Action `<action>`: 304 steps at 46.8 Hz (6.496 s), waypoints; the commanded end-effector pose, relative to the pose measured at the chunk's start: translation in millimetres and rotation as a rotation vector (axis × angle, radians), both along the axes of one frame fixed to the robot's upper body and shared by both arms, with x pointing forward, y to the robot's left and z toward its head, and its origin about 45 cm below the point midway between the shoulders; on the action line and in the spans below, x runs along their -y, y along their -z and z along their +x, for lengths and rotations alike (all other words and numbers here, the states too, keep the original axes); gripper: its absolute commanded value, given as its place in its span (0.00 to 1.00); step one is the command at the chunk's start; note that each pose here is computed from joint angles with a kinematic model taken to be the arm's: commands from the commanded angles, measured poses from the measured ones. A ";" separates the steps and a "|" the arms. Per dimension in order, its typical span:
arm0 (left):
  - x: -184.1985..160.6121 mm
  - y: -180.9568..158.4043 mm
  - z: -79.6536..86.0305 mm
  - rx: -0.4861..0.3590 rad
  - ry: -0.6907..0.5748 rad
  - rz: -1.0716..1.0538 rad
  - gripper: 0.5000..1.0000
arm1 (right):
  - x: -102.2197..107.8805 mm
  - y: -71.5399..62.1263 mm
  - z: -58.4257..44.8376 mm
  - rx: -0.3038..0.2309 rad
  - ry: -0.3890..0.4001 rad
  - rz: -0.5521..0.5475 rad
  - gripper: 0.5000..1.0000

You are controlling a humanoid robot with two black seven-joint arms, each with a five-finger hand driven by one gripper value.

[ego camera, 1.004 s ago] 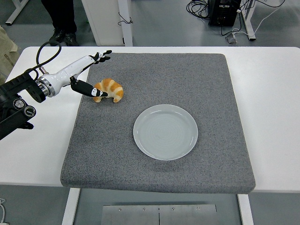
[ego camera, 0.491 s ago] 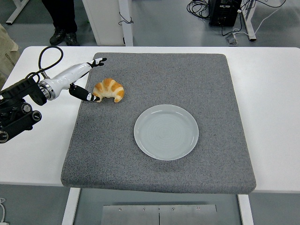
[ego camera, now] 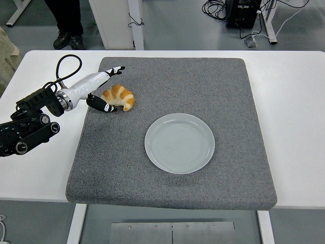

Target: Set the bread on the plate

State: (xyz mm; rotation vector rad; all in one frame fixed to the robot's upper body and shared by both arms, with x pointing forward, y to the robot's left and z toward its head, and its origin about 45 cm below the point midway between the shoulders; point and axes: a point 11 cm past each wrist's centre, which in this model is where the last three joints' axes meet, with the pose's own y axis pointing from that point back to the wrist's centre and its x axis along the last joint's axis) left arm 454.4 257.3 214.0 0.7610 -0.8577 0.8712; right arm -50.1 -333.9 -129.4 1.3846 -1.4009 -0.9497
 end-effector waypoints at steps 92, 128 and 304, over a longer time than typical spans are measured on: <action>11.9 -104.2 48.2 0.132 0.091 -0.036 0.00 | 0.0 0.0 -0.1 0.000 0.000 0.000 1.00; 76.2 -225.8 41.5 0.233 0.328 0.011 0.00 | 0.0 0.0 -0.1 0.000 0.000 0.000 1.00; 177.8 -5.6 -69.7 0.057 0.752 0.229 0.00 | 0.0 0.0 -0.1 0.000 0.000 0.000 1.00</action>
